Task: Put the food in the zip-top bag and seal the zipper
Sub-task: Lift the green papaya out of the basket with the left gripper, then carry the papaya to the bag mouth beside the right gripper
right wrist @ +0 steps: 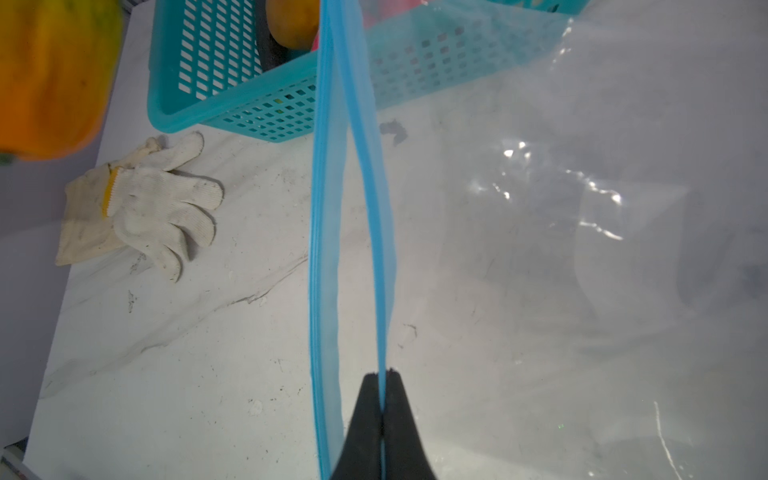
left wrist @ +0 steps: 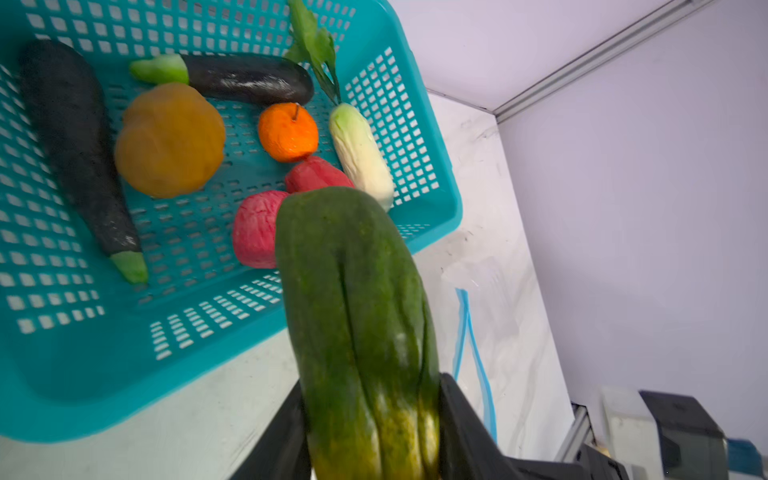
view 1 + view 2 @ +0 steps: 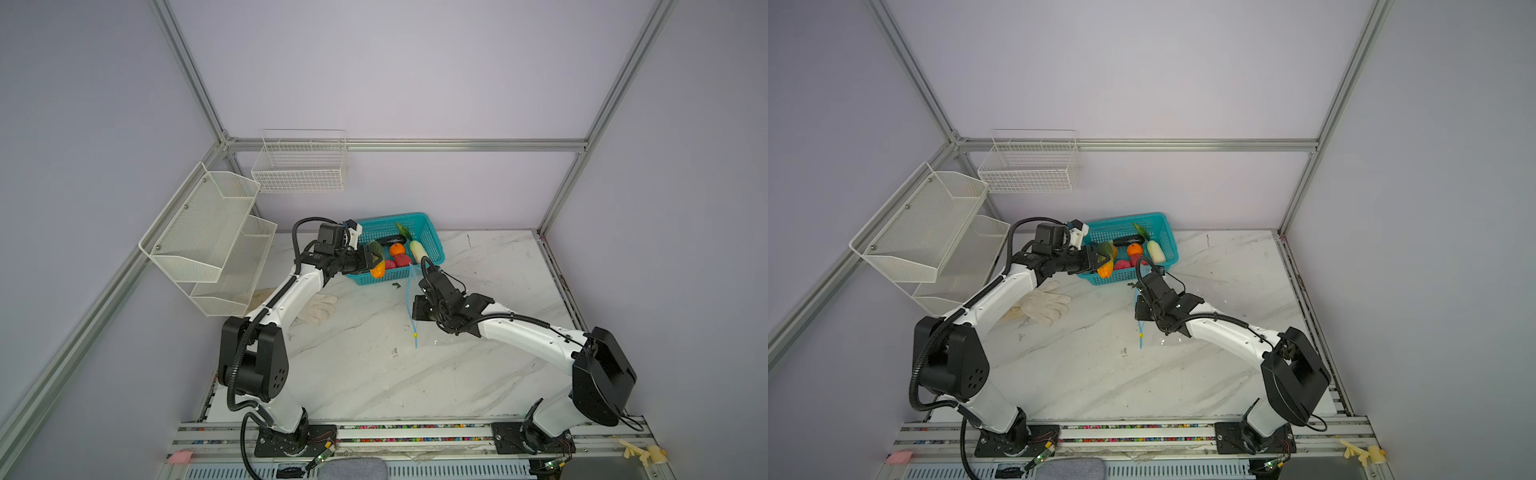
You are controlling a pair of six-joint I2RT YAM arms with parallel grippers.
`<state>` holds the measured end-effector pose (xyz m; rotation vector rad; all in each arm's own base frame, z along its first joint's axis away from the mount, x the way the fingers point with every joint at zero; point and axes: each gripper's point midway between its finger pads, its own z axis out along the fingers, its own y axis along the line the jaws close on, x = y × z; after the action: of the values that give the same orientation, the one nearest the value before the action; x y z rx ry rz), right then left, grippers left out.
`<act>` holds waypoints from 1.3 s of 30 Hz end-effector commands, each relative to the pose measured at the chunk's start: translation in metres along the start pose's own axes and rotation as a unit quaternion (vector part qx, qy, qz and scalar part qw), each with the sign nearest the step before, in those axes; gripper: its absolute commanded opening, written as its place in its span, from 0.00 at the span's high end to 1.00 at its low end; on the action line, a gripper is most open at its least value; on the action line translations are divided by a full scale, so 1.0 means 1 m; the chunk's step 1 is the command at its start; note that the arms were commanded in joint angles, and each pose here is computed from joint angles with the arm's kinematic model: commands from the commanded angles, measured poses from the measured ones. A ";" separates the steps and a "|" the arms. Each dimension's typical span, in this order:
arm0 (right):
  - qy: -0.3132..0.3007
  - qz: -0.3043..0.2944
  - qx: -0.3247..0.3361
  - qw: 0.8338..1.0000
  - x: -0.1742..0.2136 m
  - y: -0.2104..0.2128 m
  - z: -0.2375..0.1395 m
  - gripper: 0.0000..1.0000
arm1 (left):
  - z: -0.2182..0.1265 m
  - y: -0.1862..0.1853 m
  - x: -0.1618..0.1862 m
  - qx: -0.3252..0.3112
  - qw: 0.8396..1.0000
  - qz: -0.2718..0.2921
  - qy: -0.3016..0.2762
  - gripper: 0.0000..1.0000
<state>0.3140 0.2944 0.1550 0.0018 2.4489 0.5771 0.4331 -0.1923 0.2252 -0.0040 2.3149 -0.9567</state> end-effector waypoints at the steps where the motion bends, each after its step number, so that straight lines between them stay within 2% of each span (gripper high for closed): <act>1: -0.012 0.017 -0.030 0.999 -0.009 0.008 -0.008 1.00 | -0.013 -0.034 0.003 0.091 0.996 -0.009 -0.017 0.63; 12: -0.007 0.031 -0.049 0.998 -0.011 0.012 -0.008 1.00 | -0.025 -0.082 0.025 0.182 0.983 -0.013 -0.014 0.65; 19: 0.002 0.046 -0.072 0.996 -0.015 0.013 -0.008 1.00 | -0.024 -0.087 0.043 0.214 0.977 -0.003 -0.021 0.67; 31: 0.018 0.077 -0.115 0.990 -0.018 0.015 -0.006 1.00 | -0.001 -0.089 0.064 0.223 0.974 -0.015 -0.020 0.70; 39: 0.022 0.109 -0.138 0.984 -0.023 0.015 -0.008 1.00 | 0.009 -0.077 0.072 0.195 0.980 -0.031 -0.034 0.70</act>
<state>0.3249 0.3010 0.1634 0.1109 2.4534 0.9347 0.3614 -0.2747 0.2365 0.0937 2.0624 -1.4263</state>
